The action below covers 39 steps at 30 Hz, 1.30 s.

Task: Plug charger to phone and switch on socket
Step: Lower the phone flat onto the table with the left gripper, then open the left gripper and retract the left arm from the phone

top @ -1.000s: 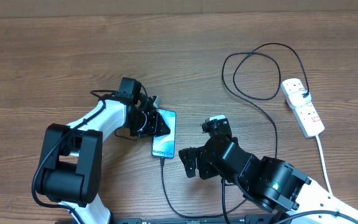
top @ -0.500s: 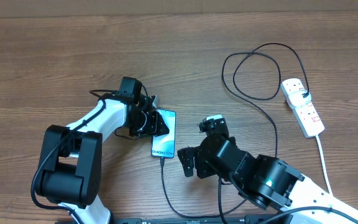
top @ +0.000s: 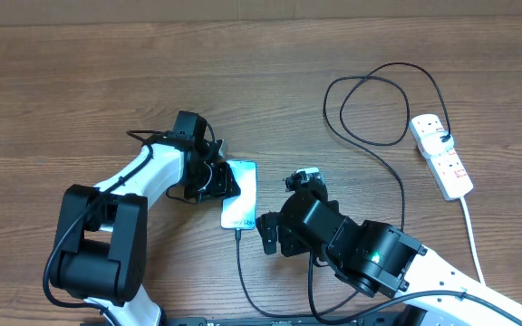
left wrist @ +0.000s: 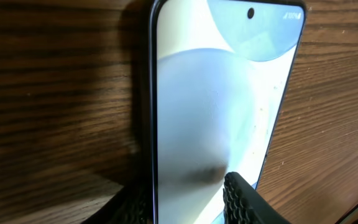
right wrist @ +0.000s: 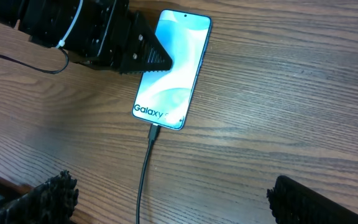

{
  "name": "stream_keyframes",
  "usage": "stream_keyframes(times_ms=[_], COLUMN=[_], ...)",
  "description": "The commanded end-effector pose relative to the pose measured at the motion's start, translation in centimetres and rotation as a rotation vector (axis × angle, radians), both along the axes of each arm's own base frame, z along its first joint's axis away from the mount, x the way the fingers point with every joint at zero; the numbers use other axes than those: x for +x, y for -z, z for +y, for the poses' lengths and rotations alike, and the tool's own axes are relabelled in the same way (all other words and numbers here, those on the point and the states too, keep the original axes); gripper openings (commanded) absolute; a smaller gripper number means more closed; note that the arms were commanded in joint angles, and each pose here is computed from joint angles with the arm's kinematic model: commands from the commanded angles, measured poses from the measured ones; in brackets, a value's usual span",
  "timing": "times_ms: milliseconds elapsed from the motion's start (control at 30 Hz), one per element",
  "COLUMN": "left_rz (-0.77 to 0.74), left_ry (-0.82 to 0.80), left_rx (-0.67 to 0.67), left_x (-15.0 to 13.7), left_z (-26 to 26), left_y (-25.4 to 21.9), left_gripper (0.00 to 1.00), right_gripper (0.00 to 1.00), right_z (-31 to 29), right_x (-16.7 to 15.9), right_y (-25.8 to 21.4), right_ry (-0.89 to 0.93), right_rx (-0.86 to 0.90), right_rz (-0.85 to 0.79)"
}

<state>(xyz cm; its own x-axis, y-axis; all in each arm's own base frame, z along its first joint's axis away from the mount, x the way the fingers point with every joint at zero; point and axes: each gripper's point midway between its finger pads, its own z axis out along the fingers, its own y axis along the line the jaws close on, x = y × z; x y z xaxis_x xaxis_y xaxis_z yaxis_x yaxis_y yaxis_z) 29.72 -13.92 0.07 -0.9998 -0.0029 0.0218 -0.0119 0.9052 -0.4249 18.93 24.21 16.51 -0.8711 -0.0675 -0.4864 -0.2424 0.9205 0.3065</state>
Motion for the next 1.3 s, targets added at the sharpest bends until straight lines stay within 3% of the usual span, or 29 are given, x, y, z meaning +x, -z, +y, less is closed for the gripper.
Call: stream_keyframes(times_ms=[0, 167, 367, 567, 767, 900, 1267], left_rz=[0.061, 0.059, 0.08, 0.135, 0.079, -0.022, -0.545], left_ry=[-0.029, -0.033, -0.031, -0.033, -0.043, -0.095, -0.171], left_rx=[0.192, 0.19, 0.204, 0.224, 0.21, 0.222, 0.182], left_x=[-1.5, -1.3, -0.7, -0.6, -1.7, -3.3, -9.9], left_z=[3.2, 3.2, 3.2, 3.3, 3.5, 4.3, 5.6], left_y=[3.2, 3.1, 1.5, -2.7, -8.2, -12.9, -25.8], left_gripper=[0.41, 0.46, 0.6, 0.55, 0.5, 0.5, 0.5], right_gripper=[1.0, 1.0, 1.0, 1.0, 1.0, 1.0, 1.0], right_z=[0.1, 0.3, 0.5, 0.6, 1.7, 2.6, 1.2], right_x=[0.5, 0.6, 0.7, 2.2, 3.4, 4.0, 5.7], right_y=[-0.6, -0.7, -0.9, -2.0, -3.5, -4.5, -3.7], right_ry=[0.019, 0.019, 0.016, 0.059, 0.074, 0.08, 0.166], right_rx=[0.016, 0.022, 0.03, 0.047, 0.116, 0.164, 0.081], right_rz=[-0.021, -0.025, -0.034, -0.112, -0.172, -0.205, -0.265])
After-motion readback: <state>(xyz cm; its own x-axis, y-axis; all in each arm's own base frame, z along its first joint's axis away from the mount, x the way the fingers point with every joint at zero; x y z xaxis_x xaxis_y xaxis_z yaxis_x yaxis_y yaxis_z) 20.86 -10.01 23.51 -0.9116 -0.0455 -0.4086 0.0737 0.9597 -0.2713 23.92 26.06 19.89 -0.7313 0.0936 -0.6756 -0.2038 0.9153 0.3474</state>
